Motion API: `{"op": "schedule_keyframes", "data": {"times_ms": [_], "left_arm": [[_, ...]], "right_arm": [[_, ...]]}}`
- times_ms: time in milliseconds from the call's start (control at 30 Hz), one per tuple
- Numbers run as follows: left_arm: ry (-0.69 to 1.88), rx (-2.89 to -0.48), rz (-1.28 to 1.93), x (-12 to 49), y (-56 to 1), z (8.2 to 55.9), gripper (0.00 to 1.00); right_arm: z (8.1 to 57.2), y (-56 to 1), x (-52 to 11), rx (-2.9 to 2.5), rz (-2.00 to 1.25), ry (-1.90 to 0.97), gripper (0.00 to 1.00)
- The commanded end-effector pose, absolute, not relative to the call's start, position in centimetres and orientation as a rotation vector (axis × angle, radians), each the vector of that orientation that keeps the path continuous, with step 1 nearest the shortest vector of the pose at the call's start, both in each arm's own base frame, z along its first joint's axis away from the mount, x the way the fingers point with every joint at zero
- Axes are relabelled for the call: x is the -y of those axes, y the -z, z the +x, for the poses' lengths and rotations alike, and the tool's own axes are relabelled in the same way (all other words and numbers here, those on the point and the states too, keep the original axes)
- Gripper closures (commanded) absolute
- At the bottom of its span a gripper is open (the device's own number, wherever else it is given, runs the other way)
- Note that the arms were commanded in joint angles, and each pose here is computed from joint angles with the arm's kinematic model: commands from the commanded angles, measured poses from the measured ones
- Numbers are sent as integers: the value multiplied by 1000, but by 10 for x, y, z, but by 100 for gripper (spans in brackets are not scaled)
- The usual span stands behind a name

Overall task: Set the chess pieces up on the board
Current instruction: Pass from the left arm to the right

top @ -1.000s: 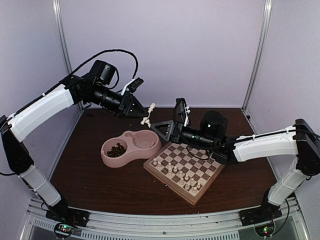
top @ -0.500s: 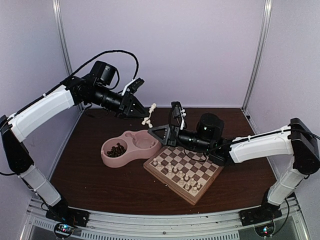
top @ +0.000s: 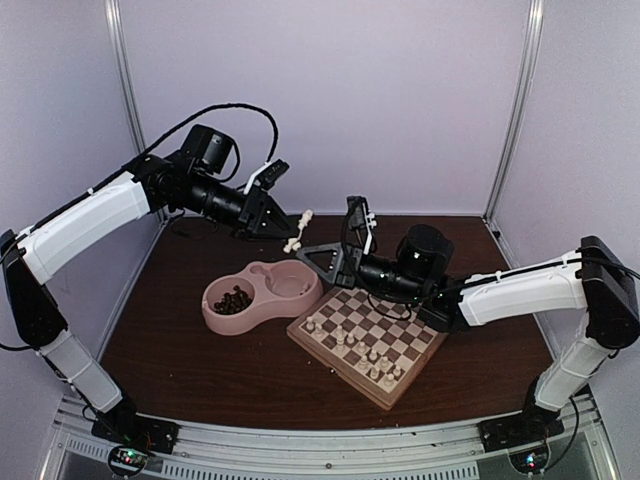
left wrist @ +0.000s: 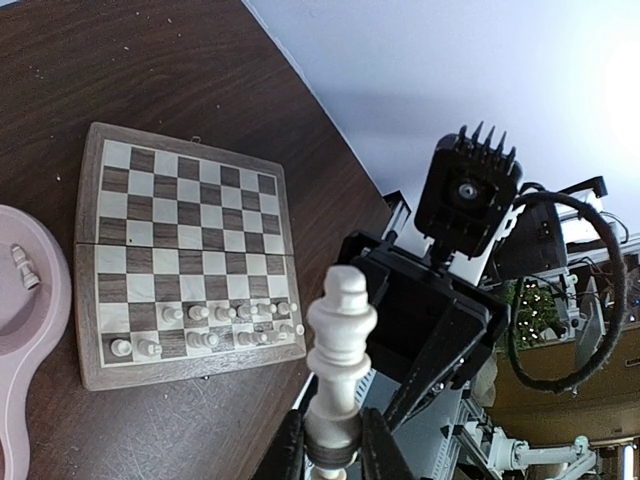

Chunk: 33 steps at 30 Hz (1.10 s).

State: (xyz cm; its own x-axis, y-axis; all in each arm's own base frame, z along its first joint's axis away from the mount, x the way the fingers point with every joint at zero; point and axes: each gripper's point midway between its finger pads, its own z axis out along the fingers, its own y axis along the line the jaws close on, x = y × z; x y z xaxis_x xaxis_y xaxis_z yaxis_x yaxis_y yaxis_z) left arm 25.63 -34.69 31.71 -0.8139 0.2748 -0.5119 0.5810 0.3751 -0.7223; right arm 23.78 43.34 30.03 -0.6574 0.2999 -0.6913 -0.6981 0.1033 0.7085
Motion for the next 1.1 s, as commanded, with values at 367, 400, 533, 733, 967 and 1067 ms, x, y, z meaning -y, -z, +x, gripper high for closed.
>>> {"op": "schedule_keyframes", "data": {"times_ms": [367, 400, 533, 733, 967, 1067], "left_arm": [[1424, -2265, 759, 345, -330, 257, 83], [1418, -2265, 755, 344, -331, 257, 83], [1369, -2267, 741, 341, -328, 261, 83], [1243, -2289, 713, 332, -319, 270, 83], [968, -2381, 670, 310, -283, 288, 83], [893, -2427, 657, 306, -265, 296, 83]], "right_arm": [[231, -317, -431, -1571, -411, -1684, 92], [232, -315, -430, -1581, -409, -1675, 95], [232, -309, -426, -1624, -406, -1640, 98], [231, -283, -412, -1786, -409, -1505, 98], [226, -216, -358, -2308, -557, -915, 100], [219, -197, -316, -2455, -591, -652, 98]]}}
